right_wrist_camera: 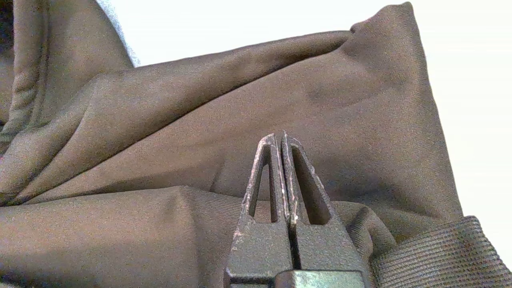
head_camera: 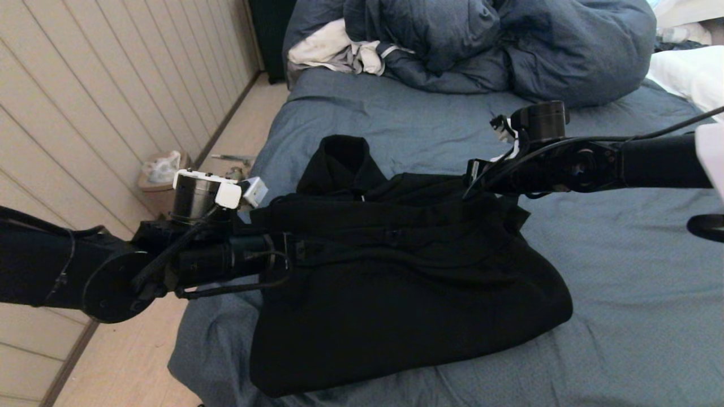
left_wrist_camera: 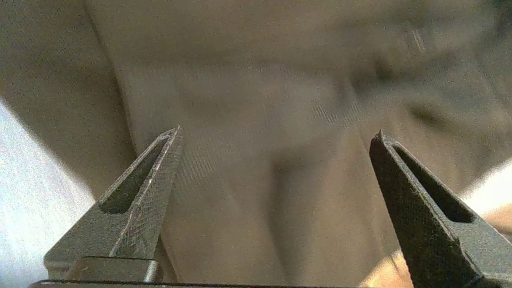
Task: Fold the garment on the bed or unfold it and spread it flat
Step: Unfold the black sweatshirt
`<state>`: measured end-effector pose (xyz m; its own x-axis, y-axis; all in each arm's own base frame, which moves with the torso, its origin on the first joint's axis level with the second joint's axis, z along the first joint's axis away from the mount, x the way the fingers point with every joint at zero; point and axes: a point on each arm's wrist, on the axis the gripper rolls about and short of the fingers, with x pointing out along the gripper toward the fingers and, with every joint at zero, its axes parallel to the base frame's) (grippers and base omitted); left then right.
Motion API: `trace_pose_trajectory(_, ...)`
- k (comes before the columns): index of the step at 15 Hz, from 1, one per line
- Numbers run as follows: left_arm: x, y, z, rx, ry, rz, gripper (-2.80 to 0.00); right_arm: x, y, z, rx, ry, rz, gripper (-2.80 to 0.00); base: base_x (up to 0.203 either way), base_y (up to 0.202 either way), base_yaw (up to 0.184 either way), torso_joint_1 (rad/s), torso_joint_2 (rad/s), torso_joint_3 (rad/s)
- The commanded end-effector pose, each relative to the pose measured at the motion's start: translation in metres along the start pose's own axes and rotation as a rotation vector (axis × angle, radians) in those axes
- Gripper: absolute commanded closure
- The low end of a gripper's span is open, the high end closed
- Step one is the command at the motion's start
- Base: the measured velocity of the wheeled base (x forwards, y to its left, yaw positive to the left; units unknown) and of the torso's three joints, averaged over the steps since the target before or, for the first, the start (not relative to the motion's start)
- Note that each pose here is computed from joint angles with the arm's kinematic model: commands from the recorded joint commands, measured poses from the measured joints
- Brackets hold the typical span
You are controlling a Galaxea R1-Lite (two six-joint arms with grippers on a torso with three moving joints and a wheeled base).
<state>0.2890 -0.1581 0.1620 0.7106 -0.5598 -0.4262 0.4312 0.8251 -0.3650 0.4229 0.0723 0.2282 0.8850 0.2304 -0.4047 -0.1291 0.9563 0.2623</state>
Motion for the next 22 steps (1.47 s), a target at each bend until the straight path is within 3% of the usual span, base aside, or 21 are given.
trace_pose_trajectory(1, 0.023, 0.023, 0.001, -0.02, -0.025, 0.041, -2.8, 0.001, 0.0, 0.0, 0.002, -0.001, 0.0, 0.0, 0.0, 0.0, 0.0, 0.0, 0.0, 0.0)
trace_pose_trajectory(8, 0.028, 0.037, 0.009, -0.038, -0.047, 0.064, -2.8, 0.005, -0.002, -0.002, 0.002, 0.006, -0.003, 0.0, 0.0, 0.0, 0.0, 0.0, 0.0, 0.0)
trace_pose_trajectory(12, 0.027, 0.034, -0.004, -0.037, -0.008, 0.053, -2.8, 0.005, -0.003, -0.001, 0.002, 0.004, -0.004, 0.0, 0.0, 0.0, 0.0, 0.0, 0.0, 0.0)
trace_pose_trajectory(13, 0.026, 0.032, -0.004, -0.035, -0.008, 0.047, 0.0, 0.005, -0.002, -0.001, 0.002, 0.004, -0.004, 0.0, 0.0, 0.0, 0.0, 0.0, 0.0, 0.0)
trace_pose_trajectory(22, -0.009, 0.017, 0.001, -0.04, -0.04, 0.001, 0.0, 0.006, -0.003, 0.001, 0.001, -0.002, -0.005, 0.0, 0.0, 0.0, 0.0, 0.0, 0.0, 0.0)
